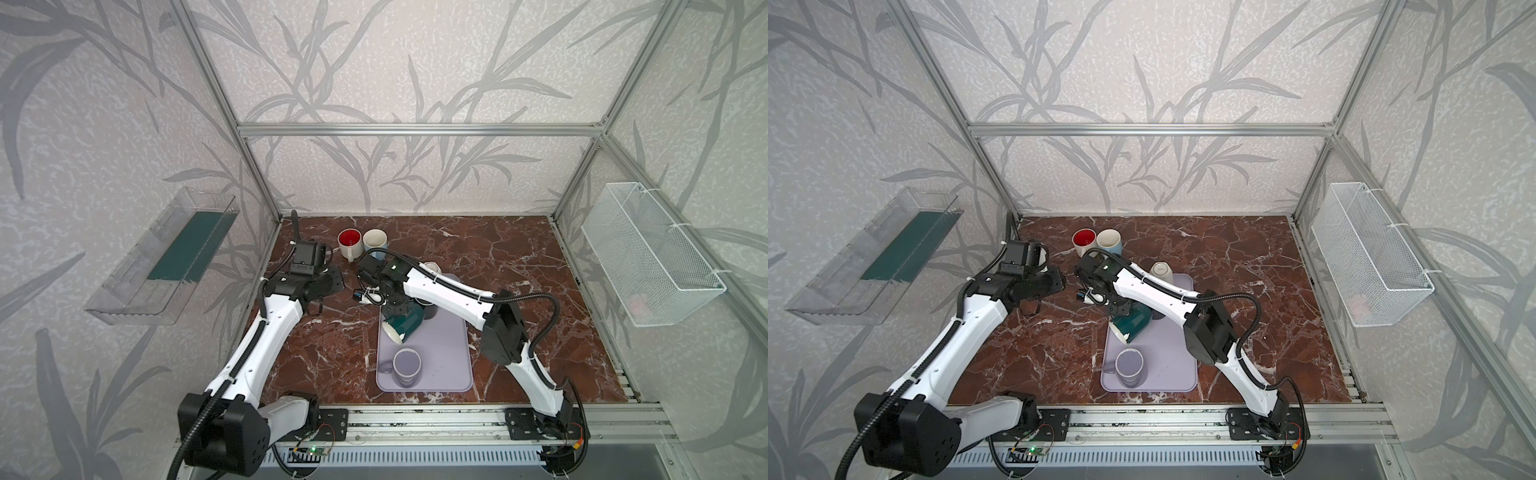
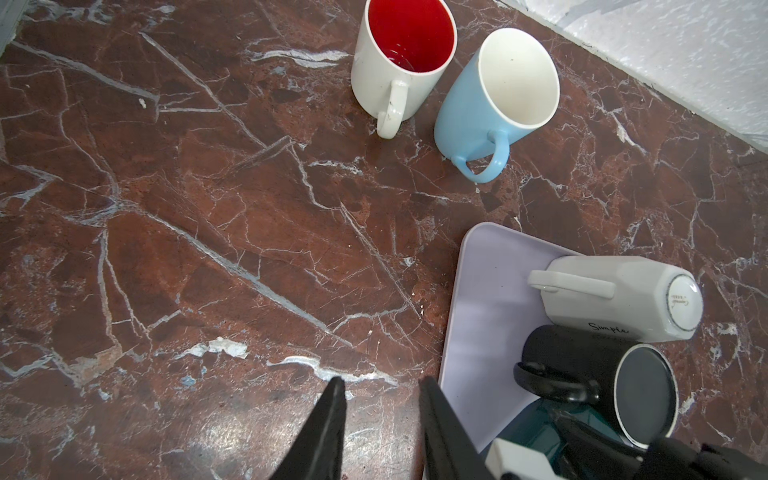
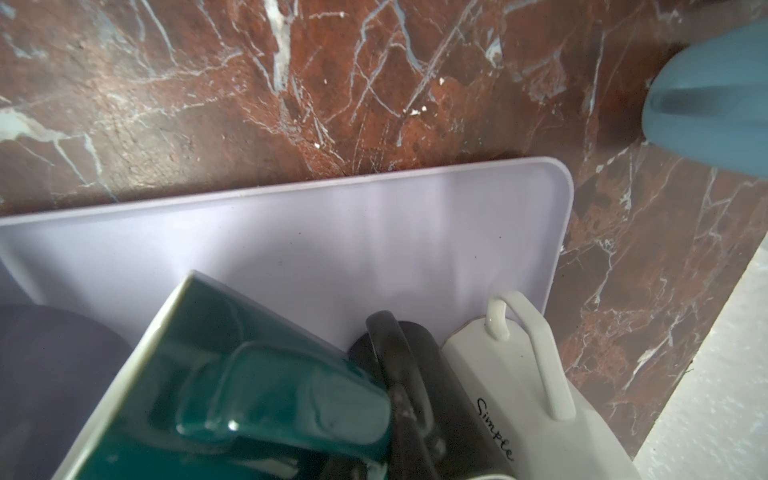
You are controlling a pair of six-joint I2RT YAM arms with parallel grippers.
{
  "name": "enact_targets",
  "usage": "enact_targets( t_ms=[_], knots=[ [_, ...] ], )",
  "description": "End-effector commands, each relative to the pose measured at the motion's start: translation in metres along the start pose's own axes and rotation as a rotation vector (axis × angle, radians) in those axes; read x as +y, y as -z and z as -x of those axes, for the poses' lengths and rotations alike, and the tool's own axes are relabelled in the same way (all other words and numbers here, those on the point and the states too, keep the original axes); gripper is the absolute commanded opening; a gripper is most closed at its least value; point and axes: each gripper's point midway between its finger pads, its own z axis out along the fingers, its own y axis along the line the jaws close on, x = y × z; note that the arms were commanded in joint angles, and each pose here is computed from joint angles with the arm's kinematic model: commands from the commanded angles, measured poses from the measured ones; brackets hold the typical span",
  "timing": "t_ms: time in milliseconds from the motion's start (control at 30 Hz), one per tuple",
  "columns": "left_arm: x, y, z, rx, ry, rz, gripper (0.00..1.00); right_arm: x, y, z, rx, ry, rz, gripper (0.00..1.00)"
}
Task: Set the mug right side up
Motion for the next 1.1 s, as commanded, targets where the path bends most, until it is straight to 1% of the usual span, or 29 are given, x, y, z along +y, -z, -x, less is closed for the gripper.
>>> enact_targets(
  t_ms=[0, 100, 400, 767, 933, 1067],
  knots=[
    [-0.001, 0.000, 0.003, -0.012, 0.004, -0.011, 0.34, -0.017, 0.021, -0.009, -0.026, -0.078, -0.042, 0.00],
    [-0.003, -0.001, 0.003, -0.011, 0.005, -0.018, 0.34, -0.019, 0.022, -0.011, -0.040, -0.112, -0.040, 0.00],
    [-0.003, -0.001, 0.004, -0.011, 0.001, -0.015, 0.33, -0.020, 0.030, -0.002, -0.140, -0.202, 0.006, 0.00],
    [-0.006, 0.002, 0.005, -0.013, -0.004, -0.032, 0.33, -0.031, 0.040, 0.003, -0.248, -0.312, 0.064, 0.00],
    [-0.012, 0.005, 0.004, -0.008, -0.004, -0.069, 0.31, -0.038, 0.045, 0.003, -0.319, -0.392, 0.094, 0.00],
    [-0.023, 0.007, 0.001, 0.009, -0.006, -0.128, 0.31, -0.038, 0.048, 0.006, -0.384, -0.434, 0.123, 0.00]
  ],
)
